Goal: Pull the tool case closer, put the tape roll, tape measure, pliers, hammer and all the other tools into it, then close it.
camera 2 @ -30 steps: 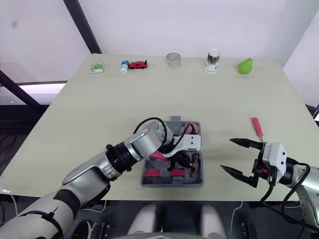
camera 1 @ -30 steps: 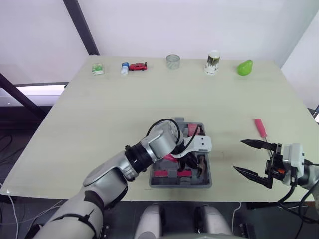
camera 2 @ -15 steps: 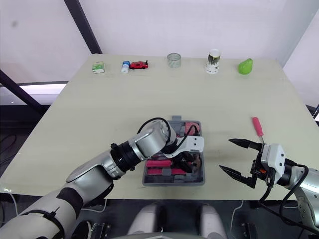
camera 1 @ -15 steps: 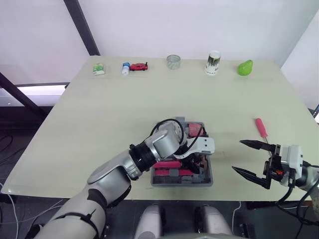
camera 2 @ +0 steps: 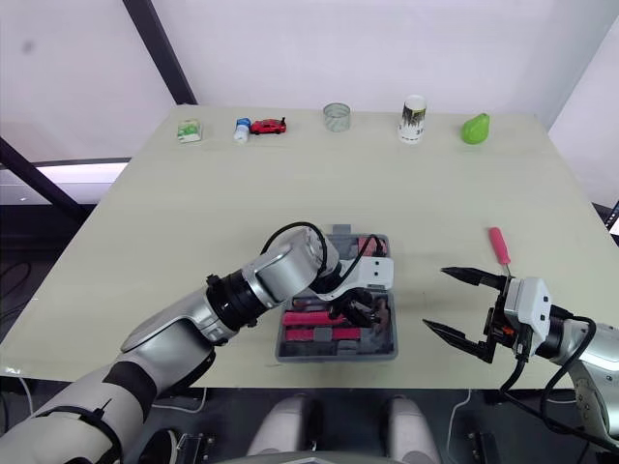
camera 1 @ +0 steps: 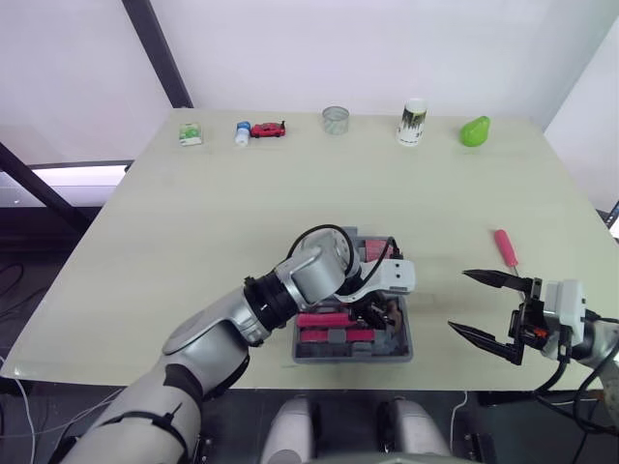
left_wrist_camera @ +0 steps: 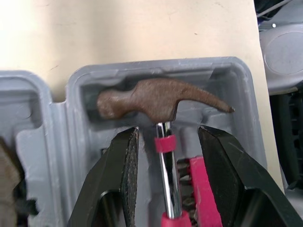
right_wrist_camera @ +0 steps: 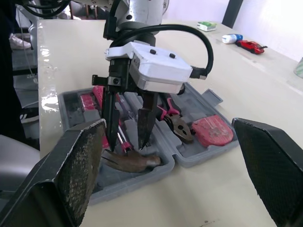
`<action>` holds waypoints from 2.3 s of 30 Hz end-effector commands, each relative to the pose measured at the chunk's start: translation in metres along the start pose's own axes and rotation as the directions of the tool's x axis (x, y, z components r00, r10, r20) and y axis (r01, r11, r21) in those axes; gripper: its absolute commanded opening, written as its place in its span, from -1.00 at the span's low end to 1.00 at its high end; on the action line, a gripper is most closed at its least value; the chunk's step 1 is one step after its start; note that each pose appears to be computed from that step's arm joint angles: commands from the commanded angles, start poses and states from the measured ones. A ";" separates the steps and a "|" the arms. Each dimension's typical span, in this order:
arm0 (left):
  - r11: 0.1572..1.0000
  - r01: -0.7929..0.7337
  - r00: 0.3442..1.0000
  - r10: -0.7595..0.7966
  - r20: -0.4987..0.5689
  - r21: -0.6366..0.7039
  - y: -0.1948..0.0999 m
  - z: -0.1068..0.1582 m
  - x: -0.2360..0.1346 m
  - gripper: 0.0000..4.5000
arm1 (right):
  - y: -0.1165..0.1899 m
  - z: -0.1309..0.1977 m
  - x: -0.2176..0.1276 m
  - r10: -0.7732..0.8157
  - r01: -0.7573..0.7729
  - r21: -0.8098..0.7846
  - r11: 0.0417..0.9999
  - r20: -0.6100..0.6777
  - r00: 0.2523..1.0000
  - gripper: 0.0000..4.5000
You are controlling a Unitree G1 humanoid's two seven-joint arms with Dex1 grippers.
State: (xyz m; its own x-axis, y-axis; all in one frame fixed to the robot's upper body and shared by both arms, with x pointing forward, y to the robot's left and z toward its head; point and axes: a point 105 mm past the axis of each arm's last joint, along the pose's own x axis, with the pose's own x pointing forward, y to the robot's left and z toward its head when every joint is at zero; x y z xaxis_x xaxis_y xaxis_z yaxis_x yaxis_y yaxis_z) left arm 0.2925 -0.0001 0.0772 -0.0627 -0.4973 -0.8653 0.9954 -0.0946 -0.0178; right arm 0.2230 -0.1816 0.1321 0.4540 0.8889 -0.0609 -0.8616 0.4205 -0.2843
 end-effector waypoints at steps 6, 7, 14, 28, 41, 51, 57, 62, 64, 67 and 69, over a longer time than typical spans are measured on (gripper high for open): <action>0.994 -0.081 0.997 0.081 0.003 0.076 0.009 0.002 -0.006 -0.06 | -0.004 0.007 0.002 0.004 -0.003 -0.035 0.999 0.026 1.000 1.00; 0.993 -0.087 0.996 0.087 0.003 0.078 0.010 0.001 -0.006 -0.06 | -0.004 0.007 0.002 0.004 -0.003 -0.035 0.999 0.026 1.000 1.00; 0.991 -0.102 0.994 0.099 0.038 0.082 0.013 -0.004 -0.006 -0.06 | -0.004 0.007 0.003 0.002 -0.001 -0.036 0.999 0.030 1.000 1.00; 0.982 -0.185 0.974 0.178 0.142 0.042 0.027 -0.009 -0.023 -0.06 | -0.003 0.006 0.004 0.001 0.000 -0.036 0.999 0.032 0.999 1.00; 0.977 -0.203 0.949 0.181 0.258 0.061 0.027 -0.004 -0.042 -0.06 | -0.002 0.006 0.004 0.002 -0.001 -0.035 0.999 0.032 0.999 1.00; 0.974 -0.225 0.844 0.189 0.501 0.013 0.022 0.001 -0.058 -0.06 | -0.002 0.006 0.004 0.004 -0.003 -0.033 0.999 0.033 0.999 1.00; 0.974 -0.227 0.783 0.186 0.594 -0.005 0.014 -0.017 -0.057 -0.06 | -0.001 0.006 0.005 0.002 -0.001 -0.029 1.000 0.036 0.999 1.00; 0.983 -0.180 0.734 0.155 0.662 -0.030 0.007 -0.028 -0.060 -0.06 | -0.001 0.006 0.005 0.002 -0.001 -0.026 1.000 0.035 0.999 1.00; 0.985 -0.169 0.699 0.140 0.701 -0.029 0.005 -0.030 -0.065 -0.43 | -0.001 0.006 0.006 0.002 -0.001 -0.025 1.000 0.035 0.999 1.00; 0.989 -0.149 0.696 0.118 0.708 -0.018 0.003 -0.037 -0.064 -0.99 | -0.001 0.006 0.006 0.004 -0.003 -0.024 1.000 0.037 0.999 1.00; 0.991 -0.134 0.706 0.097 0.702 -0.003 0.000 -0.042 -0.061 -0.99 | -0.001 0.006 0.006 0.006 -0.005 -0.024 1.000 0.038 0.999 1.00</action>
State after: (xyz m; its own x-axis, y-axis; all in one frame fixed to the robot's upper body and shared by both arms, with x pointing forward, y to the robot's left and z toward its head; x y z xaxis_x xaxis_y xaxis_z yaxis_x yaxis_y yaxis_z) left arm 0.3017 0.0638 0.1060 0.0192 -0.9593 -0.2816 0.9968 -0.0037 0.0804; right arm 0.2266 -0.1789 0.1295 0.4512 0.8907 -0.0552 -0.8638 0.4204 -0.2778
